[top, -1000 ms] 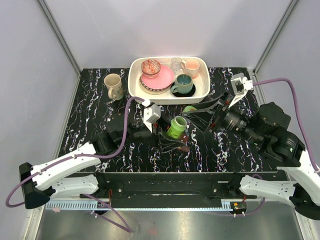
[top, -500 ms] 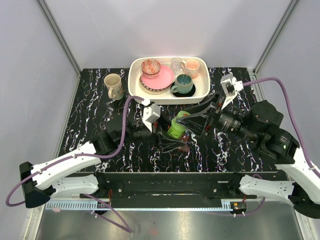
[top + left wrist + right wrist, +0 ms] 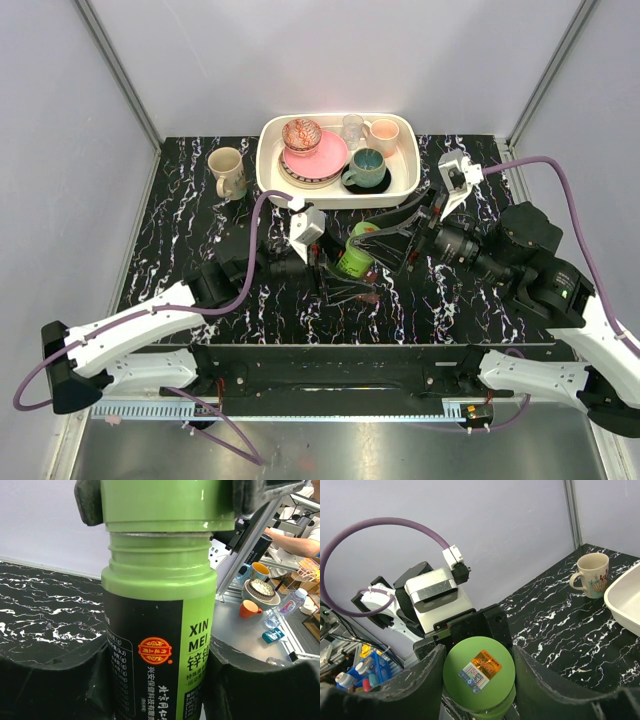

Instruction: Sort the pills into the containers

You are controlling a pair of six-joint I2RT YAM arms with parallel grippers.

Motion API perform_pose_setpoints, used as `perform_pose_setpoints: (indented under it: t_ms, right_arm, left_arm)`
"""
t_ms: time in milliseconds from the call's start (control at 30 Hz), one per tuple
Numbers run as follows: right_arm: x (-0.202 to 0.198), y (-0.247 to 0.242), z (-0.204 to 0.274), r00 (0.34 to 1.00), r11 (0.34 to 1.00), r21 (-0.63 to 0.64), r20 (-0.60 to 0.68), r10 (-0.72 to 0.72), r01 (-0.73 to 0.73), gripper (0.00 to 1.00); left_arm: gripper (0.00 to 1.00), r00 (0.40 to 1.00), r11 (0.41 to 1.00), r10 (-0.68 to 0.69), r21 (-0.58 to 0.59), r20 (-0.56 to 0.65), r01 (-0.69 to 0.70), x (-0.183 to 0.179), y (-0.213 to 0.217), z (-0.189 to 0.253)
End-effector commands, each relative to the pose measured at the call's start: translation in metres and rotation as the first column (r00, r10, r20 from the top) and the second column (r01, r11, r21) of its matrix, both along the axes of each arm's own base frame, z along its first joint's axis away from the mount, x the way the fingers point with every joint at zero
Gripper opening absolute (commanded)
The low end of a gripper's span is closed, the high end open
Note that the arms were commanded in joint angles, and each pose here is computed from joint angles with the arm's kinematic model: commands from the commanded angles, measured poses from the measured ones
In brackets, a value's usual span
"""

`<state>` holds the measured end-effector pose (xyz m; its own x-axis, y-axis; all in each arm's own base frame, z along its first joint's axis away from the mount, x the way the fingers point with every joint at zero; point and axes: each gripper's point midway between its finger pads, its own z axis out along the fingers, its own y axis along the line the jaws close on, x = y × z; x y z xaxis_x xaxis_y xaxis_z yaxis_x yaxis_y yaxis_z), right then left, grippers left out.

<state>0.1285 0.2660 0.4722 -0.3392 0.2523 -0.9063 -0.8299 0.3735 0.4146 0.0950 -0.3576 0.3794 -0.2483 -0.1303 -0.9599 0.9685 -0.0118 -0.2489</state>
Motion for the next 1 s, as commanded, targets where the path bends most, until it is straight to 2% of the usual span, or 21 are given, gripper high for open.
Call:
perform_pose_setpoints:
  t_ms: [0,300,700,967]
  right_arm:
    - [-0.006,0.008,-0.009,0.999,0.998,-0.021,0.005,0.053,-0.053,0.0]
    - [-0.006,0.007,-0.021,0.999,0.997,-0.053,-0.001,0.054,-0.054,0.0]
    - [0.004,-0.009,-0.037,0.999,0.992,-0.124,0.002,-0.036,0.036,0.0]
    - [0.003,-0.003,-0.043,1.0,0.991,-0.133,-0.023,-0.016,0.012,0.0]
  left_arm:
    - [0.0,0.997,0.99,-0.017,-0.14,0.073,0.027,-0.006,0.003,0.052]
    - [0.0,0.997,0.984,-0.016,-0.176,0.076,0.029,-0.007,0.003,0.062]
    - [0.0,0.996,0.978,0.006,-0.207,0.084,0.012,-0.009,0.013,0.073]
    - [0.0,0.997,0.977,-0.005,-0.212,0.082,0.023,-0.009,0.01,0.075]
